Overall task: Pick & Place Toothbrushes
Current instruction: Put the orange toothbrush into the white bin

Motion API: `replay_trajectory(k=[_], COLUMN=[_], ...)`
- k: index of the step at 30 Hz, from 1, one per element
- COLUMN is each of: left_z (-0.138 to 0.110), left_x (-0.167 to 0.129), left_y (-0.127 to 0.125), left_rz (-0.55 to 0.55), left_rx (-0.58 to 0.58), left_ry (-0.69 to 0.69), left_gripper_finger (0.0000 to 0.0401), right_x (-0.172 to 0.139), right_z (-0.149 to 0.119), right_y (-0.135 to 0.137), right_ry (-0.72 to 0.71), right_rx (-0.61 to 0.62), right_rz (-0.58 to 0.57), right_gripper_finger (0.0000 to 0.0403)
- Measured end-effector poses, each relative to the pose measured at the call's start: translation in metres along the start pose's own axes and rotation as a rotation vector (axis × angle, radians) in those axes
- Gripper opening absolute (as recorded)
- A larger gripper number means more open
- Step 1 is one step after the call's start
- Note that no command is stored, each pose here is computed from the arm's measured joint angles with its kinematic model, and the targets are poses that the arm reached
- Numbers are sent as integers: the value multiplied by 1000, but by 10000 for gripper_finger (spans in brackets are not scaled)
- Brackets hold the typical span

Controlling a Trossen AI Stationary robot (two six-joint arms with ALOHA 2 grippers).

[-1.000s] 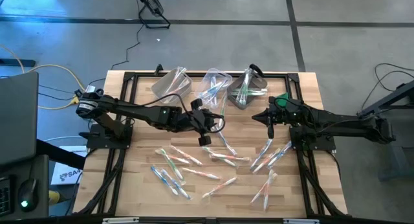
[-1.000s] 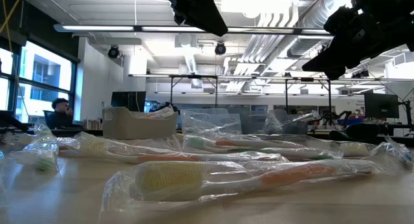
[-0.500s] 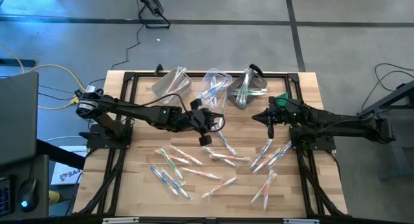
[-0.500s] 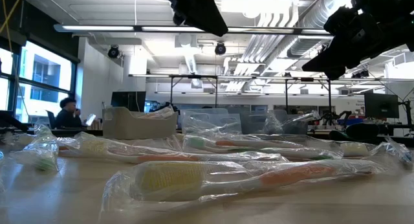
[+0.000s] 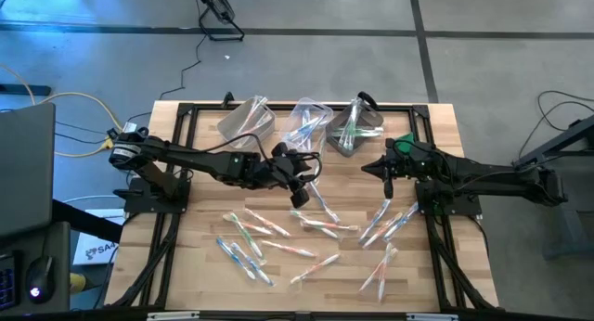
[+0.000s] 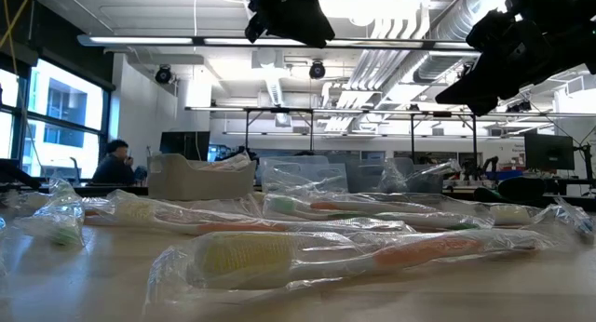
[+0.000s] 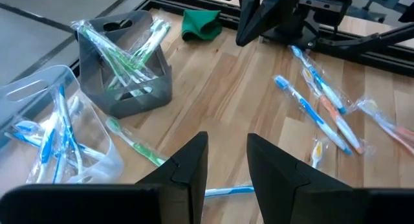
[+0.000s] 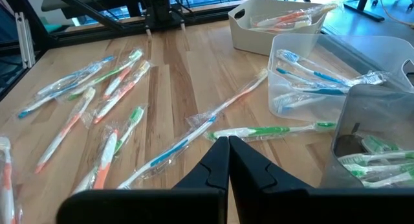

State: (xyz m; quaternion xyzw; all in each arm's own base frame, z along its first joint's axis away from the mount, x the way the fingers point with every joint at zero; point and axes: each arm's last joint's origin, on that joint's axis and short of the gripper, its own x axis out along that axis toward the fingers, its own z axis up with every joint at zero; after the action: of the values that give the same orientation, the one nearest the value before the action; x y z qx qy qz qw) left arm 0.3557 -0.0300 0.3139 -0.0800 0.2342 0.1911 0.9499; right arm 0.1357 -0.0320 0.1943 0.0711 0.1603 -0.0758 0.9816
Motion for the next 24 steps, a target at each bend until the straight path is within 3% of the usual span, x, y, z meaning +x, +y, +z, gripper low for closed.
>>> replay_trajectory(k=[7, 16, 24], left_z=[0, 0, 0], left_x=[0, 0, 0], left_y=[0, 0, 0], left_rz=[0, 0, 0], left_rx=[-25, -30, -75], left_ry=[0, -1, -1], left_gripper_finger=[94, 6, 14], right_x=[0, 0, 0], right_z=[0, 0, 0], right_y=[0, 0, 0], right_ry=[0, -1, -1], right_rx=[-5, -7, -7], right_rz=[0, 0, 0], right_gripper_finger=[2, 2, 2])
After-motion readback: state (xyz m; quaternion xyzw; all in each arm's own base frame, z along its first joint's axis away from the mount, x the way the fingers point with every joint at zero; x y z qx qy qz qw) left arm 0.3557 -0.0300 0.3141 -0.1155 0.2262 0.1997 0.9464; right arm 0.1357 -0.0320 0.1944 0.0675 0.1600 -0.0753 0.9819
